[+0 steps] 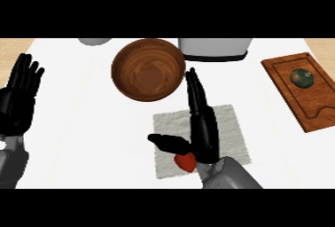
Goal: Pick the tomato from the placemat and place it in the bowl
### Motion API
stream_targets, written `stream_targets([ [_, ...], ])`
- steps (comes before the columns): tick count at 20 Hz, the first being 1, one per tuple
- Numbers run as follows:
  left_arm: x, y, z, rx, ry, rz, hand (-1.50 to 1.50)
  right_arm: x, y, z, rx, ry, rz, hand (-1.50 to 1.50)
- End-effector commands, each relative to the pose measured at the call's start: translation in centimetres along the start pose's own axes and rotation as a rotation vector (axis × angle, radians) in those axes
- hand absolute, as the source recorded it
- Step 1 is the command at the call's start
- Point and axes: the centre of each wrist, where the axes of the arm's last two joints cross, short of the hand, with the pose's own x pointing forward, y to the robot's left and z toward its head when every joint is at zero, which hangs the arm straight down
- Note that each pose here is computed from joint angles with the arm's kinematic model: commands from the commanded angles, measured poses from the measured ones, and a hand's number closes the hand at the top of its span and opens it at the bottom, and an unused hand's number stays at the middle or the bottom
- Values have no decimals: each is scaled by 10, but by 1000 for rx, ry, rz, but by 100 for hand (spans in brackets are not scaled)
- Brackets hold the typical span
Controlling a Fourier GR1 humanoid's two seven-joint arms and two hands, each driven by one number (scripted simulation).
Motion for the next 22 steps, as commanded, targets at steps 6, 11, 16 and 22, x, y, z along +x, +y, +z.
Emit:
stream_targets([
  [6, 4, 22, 1, 50, -1, -21, 0, 26, 10, 10, 0, 139, 387, -150],
  [11, -3, 16, 4, 44, 18, -30, 0, 63, -1, 12, 157, 320, 552, -150],
  [16, 3, 10, -1, 25, -2, -20, 0, 101, -14, 17, 348, 448, 674, -150],
  [22, 10, 22, 3, 10, -20, 4, 0, 114, -35, 20, 487, 561, 765, -150],
])
